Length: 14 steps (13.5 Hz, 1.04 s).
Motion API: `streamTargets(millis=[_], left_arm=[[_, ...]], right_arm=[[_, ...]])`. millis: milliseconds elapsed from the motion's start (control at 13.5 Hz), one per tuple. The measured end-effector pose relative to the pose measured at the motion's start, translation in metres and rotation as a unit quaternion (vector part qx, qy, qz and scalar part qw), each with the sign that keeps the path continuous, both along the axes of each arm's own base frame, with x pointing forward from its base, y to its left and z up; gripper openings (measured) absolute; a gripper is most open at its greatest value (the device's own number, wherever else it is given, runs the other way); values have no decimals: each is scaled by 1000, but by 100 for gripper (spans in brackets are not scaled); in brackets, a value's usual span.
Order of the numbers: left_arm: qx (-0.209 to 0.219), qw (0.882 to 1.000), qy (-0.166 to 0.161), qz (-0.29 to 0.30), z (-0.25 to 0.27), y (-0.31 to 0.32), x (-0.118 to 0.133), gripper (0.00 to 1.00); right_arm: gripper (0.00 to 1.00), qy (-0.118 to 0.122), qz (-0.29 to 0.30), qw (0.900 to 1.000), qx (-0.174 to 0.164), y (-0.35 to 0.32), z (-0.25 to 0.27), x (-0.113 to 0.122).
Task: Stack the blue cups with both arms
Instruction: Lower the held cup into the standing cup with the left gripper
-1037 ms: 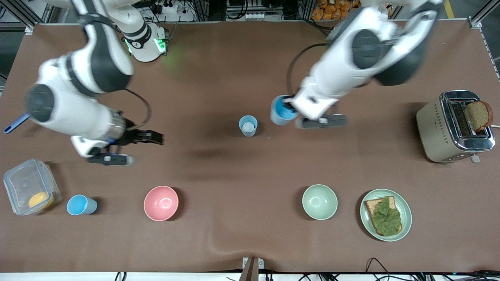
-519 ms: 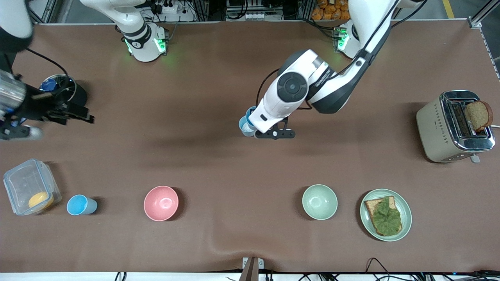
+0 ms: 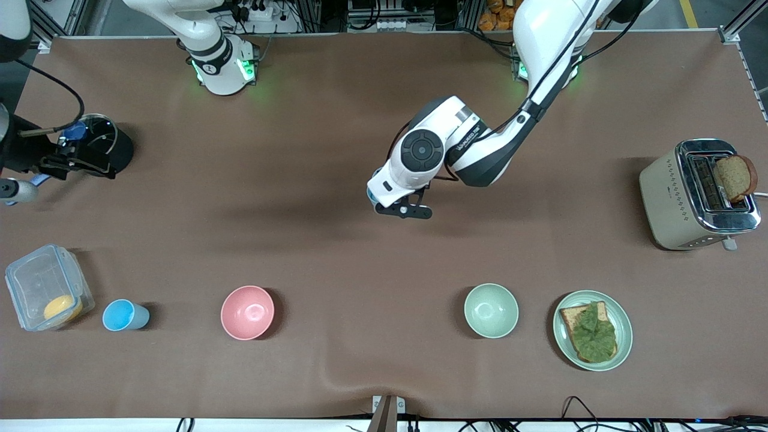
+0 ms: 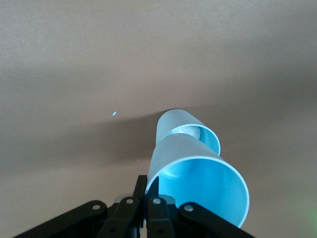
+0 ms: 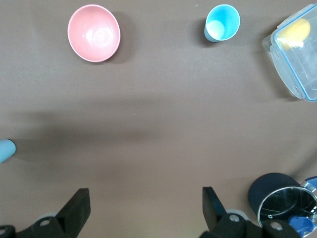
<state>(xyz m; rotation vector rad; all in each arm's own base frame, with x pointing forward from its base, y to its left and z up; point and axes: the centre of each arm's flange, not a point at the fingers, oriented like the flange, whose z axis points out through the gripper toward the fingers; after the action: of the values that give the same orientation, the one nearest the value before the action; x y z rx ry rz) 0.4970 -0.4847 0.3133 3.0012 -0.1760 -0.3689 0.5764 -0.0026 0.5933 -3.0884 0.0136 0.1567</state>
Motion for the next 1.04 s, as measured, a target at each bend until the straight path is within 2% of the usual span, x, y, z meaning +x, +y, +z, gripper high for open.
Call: streamTargets(millis=[148,444,741,1037], left_arm=[[3,1000,-5,-5,0,-1,-1,3],[3,1000,-6,-9,-2,-6,-5,3],[4,1000,-4,-14,-5,-10,-9,3],[5,1000,1,-20,-13,-17,-16,3]], right_arm=[[100,8,2,1000,0,2,-8,-1],[100,9,-1,1000,-2,-2,-8,-3],[100,7,-1,999,-36,-13,-7,-2],[100,8,1,999,-39,-11,-9,-2]])
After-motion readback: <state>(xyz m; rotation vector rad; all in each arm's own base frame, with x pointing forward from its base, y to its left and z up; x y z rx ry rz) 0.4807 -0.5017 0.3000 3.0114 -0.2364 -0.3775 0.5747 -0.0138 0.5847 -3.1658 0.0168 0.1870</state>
